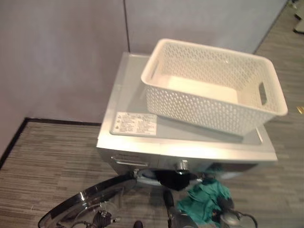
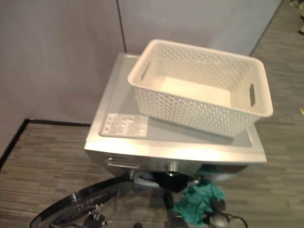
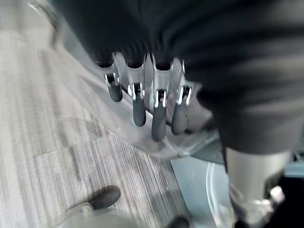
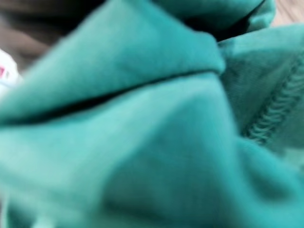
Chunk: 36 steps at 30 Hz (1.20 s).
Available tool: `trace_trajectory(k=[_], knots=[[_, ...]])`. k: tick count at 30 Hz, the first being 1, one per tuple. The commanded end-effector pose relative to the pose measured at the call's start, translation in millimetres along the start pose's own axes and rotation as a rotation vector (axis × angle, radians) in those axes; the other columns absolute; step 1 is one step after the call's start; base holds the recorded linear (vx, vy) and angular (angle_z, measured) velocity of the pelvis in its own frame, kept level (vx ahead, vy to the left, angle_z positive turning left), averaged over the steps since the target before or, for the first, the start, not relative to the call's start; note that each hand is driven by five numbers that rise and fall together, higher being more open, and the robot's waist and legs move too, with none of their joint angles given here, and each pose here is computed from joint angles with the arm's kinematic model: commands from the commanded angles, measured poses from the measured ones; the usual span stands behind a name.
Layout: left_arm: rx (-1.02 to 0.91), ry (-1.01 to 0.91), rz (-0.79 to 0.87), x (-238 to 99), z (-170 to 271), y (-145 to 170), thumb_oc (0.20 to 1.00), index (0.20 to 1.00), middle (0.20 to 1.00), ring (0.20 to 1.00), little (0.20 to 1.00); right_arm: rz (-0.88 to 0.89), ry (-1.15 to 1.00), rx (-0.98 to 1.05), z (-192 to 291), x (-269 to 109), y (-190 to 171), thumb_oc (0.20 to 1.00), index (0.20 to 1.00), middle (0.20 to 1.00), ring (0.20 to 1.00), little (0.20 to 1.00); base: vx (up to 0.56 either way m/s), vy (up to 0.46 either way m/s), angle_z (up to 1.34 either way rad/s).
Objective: Grab the laundry basket,head to the washer,open it,put in the laundry and shut it.
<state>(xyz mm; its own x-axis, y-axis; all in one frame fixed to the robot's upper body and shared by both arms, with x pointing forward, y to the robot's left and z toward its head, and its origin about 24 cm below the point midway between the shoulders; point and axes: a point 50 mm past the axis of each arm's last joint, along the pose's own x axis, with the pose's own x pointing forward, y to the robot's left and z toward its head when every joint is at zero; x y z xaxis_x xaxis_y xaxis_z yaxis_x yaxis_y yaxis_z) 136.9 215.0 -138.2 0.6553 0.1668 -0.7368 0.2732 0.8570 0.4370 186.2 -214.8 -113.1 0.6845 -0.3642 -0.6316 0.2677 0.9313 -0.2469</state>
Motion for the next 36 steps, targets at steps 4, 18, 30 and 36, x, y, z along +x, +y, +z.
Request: trace_trajectory(k=[4, 18, 30, 36], knots=[[0.096, -0.318, 0.084, 15, 79, 22, 1.0, 1.0, 1.0, 1.0, 1.0, 0.207, -0.138, -0.108, 12, -11, 16, 0.2, 0.2, 0.2, 0.2, 0.2, -0.2, -0.009, -0.39], [0.157, -0.869, 0.174, -10, 257, 39, 1.0, 1.0, 1.0, 1.0, 1.0, 0.521, -0.611, -0.039, 135, -43, 81, 0.2, 0.2, 0.2, 0.2, 0.2, -0.27, -0.185, -0.26], [0.312, -0.848, -0.058, -8, 264, 7, 1.0, 1.0, 1.0, 1.0, 1.0, 0.702, -0.923, 0.071, 218, -92, 105, 0.2, 0.2, 0.2, 0.2, 0.2, -0.05, -0.044, 0.08], [0.329, -0.92, -0.117, -19, 262, 3, 1.0, 1.0, 1.0, 1.0, 1.0, 0.753, -0.941, 0.185, 222, -102, 101, 0.2, 0.2, 0.2, 0.2, 0.2, -0.01, -0.025, 0.06]])
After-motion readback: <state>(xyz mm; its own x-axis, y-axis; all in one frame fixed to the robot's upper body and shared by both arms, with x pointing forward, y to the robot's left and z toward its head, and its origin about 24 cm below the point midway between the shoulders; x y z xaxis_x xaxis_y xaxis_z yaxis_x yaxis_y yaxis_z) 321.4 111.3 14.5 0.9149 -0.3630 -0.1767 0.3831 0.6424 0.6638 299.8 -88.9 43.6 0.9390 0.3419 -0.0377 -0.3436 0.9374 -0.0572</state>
